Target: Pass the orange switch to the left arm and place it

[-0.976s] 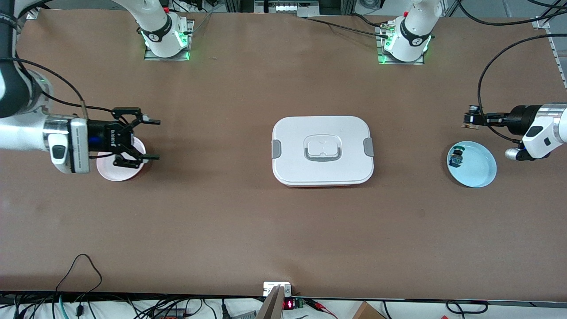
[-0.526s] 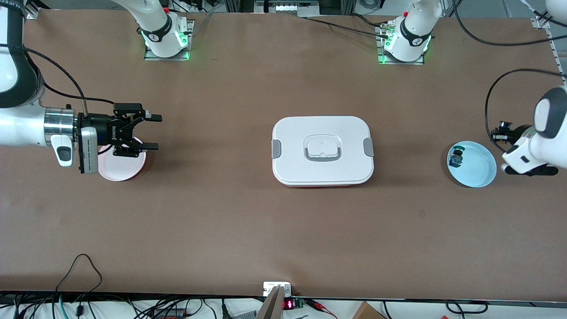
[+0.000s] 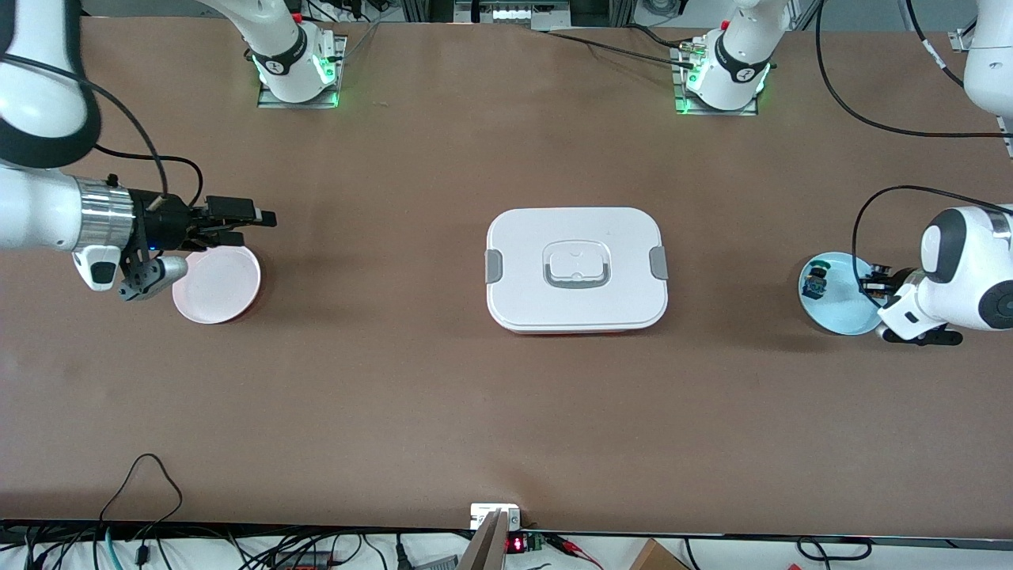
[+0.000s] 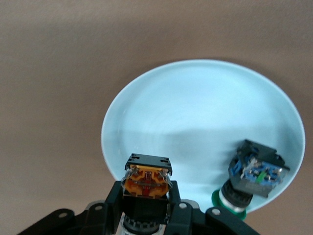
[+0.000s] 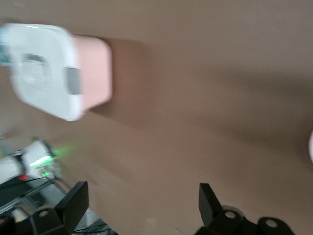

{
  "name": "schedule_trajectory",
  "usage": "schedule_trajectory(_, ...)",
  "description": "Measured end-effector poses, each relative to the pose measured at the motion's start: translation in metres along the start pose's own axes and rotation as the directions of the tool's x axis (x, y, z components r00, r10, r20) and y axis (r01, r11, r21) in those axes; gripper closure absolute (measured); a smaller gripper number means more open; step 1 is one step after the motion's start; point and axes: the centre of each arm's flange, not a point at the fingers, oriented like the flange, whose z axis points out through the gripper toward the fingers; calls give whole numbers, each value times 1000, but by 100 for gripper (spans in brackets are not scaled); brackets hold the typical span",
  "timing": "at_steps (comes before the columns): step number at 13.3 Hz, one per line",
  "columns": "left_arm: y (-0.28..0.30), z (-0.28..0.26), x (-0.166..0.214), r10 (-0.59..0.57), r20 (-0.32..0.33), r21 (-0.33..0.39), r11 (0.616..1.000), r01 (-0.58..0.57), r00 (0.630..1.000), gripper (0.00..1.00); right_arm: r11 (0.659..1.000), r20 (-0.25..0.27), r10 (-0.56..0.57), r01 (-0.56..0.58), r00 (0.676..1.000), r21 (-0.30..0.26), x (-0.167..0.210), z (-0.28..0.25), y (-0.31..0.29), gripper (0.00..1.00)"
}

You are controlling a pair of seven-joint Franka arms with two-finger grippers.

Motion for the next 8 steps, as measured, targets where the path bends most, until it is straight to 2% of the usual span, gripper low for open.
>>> schedule_trajectory(2,3,9,2,27,-12,30,999,-26,1000,59,971,52,79,-65,996,-228,-5,-4,-9,0)
schedule_trajectory(4,4,15,5,44,-24,50,998,-43,999,59,905,67,107,-69,992,-421,-13,-19,-21,0)
schedule_trajectory(5,3,19,6,47,-27,49,998,-45,999,59,864,48,112,-73,993,-499,-16,-36,-23,0)
schedule_trajectory(6,2,22,7,49,-27,48,998,-48,998,59,836,8,115,-92,993,-541,-20,-56,-21,0)
schedule_trajectory(7,2,24,7,56,-24,50,997,-55,998,59,827,-35,121,-120,992,-549,-26,-78,-14,0)
schedule_trajectory(8,2,25,7,62,-23,49,997,-61,998,54,829,-72,132,-150,989,-538,-33,-98,-4,0)
